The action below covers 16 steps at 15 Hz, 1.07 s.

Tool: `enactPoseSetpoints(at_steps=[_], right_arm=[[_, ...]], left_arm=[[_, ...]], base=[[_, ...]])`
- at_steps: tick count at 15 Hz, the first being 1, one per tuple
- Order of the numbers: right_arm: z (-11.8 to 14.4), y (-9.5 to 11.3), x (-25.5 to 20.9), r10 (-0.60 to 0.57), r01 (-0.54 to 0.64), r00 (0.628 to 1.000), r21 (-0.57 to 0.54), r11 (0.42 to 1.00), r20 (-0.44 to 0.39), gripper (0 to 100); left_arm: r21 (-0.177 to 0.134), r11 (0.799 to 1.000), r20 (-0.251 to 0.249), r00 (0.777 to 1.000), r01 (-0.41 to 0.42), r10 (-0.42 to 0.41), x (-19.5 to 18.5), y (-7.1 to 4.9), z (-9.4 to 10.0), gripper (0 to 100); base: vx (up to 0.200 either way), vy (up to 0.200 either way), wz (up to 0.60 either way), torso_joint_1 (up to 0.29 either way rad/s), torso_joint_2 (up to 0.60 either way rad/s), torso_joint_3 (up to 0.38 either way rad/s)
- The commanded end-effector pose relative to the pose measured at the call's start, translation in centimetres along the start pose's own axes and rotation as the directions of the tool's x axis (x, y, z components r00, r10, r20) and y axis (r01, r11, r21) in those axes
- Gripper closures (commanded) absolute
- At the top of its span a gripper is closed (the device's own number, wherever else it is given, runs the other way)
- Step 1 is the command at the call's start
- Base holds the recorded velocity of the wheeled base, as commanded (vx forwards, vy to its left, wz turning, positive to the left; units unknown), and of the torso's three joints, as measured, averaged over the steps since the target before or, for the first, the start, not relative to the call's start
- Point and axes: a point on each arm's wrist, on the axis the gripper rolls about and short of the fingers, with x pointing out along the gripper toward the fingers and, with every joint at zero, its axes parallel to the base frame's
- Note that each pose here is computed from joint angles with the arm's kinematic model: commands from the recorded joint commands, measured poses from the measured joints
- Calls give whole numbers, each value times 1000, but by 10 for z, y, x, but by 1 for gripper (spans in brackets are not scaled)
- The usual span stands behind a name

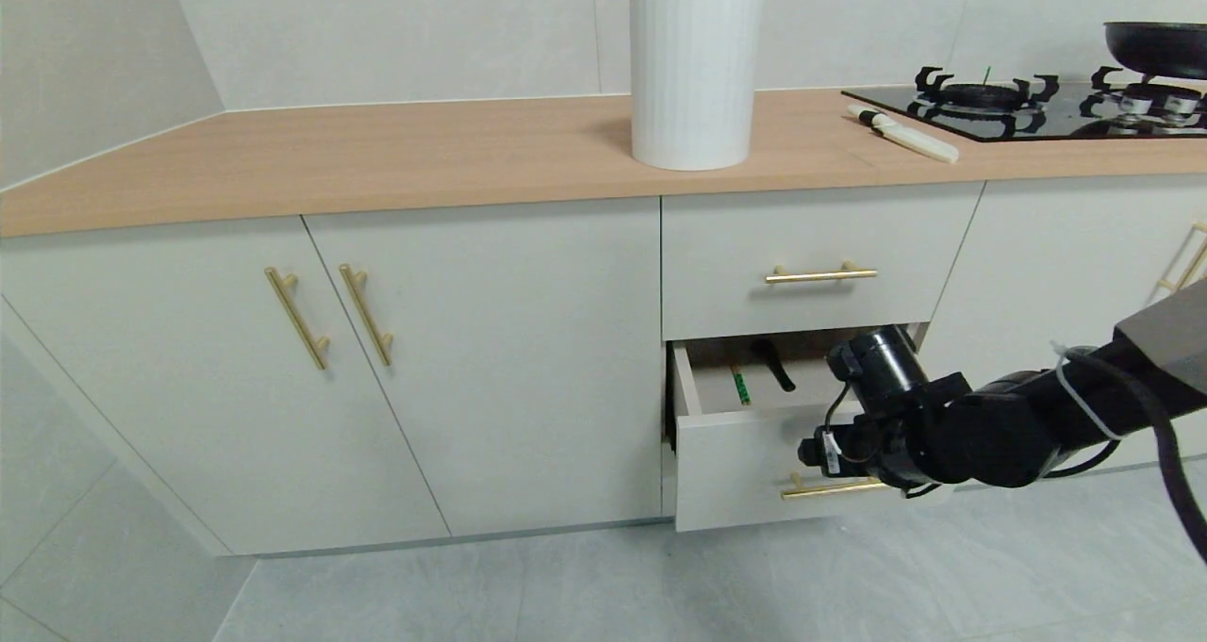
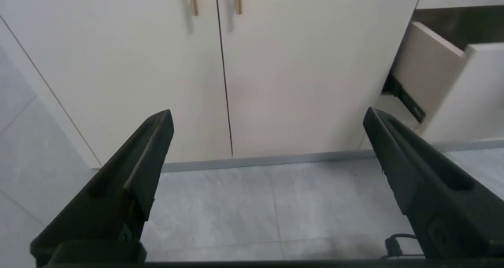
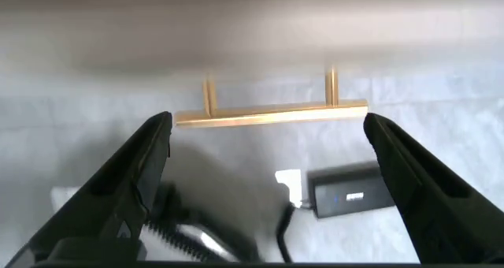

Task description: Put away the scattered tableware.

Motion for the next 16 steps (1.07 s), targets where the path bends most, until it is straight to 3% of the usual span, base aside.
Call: enactPoseSetpoints(at_steps=[1, 3, 11, 16], right_arm=[[-9, 2, 14, -18, 18, 999, -13, 1000, -34, 0], [-7, 0, 31, -27, 25, 999, 34, 999, 47, 0], [-3, 3, 59, 4, -29, 976, 110, 994, 217, 0], [5, -1, 90, -2, -74, 923, 181, 981, 386, 0]], left_arm=[[0, 1000, 0, 1000, 1, -1, 0, 0, 0, 0], [0, 1000, 2, 1000, -1, 1, 0, 0, 0, 0], [0, 1000, 0, 1000, 1, -1, 0, 0, 0, 0], [0, 1000, 0, 1000, -1, 1, 0, 0, 0, 0]], base=[[0, 0, 0, 0, 0, 0], [0, 0, 0, 0, 0, 0], [0, 0, 0, 0, 0, 0], [0, 0, 0, 0, 0, 0]])
